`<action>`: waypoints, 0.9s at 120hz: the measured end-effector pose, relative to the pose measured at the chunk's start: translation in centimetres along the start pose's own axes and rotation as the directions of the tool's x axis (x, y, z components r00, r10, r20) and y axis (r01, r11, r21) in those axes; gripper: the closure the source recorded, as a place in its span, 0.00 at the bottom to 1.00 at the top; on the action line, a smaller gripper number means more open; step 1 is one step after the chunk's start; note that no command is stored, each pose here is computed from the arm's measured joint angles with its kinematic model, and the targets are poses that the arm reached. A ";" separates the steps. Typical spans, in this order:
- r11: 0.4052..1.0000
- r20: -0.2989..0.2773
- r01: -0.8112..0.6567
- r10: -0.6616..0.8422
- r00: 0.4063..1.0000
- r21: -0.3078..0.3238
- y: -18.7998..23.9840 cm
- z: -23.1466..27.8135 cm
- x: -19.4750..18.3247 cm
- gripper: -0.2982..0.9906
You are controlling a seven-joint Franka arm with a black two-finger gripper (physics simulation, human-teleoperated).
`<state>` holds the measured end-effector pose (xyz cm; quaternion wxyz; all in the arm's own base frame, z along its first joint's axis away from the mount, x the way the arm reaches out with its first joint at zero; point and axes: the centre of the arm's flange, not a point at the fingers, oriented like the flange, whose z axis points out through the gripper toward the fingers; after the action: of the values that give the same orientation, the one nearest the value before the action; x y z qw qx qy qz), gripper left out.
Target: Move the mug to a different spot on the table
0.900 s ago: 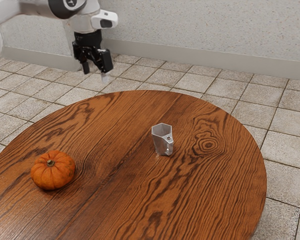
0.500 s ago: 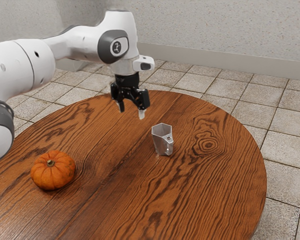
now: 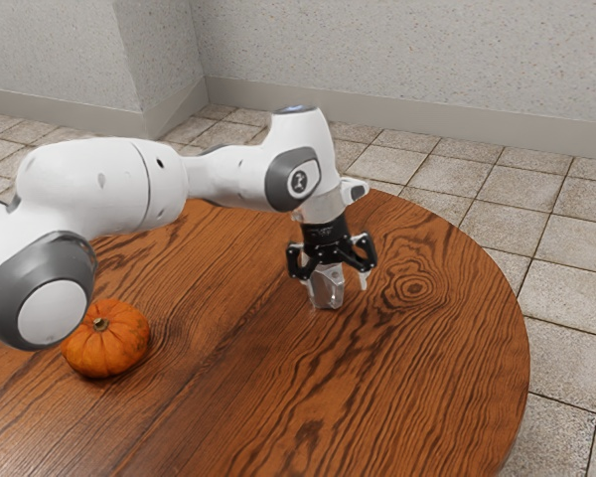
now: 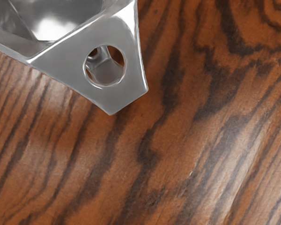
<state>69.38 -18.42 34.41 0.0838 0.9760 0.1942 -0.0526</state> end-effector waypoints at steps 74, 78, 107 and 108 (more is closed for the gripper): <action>0.934 -0.239 0.352 -0.329 0.913 0.059 -0.1 4.2 2.5 0.23; 0.929 -0.241 0.365 -0.343 0.908 0.053 0.5 4.4 2.1 0.23; 0.870 -0.279 0.492 -0.465 0.840 0.035 0.8 5.9 2.1 0.23; 0.868 -0.281 0.496 -0.468 0.838 0.033 0.8 5.9 2.2 0.23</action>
<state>71.25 -19.44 28.42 -0.0099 0.8966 0.4400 0.0481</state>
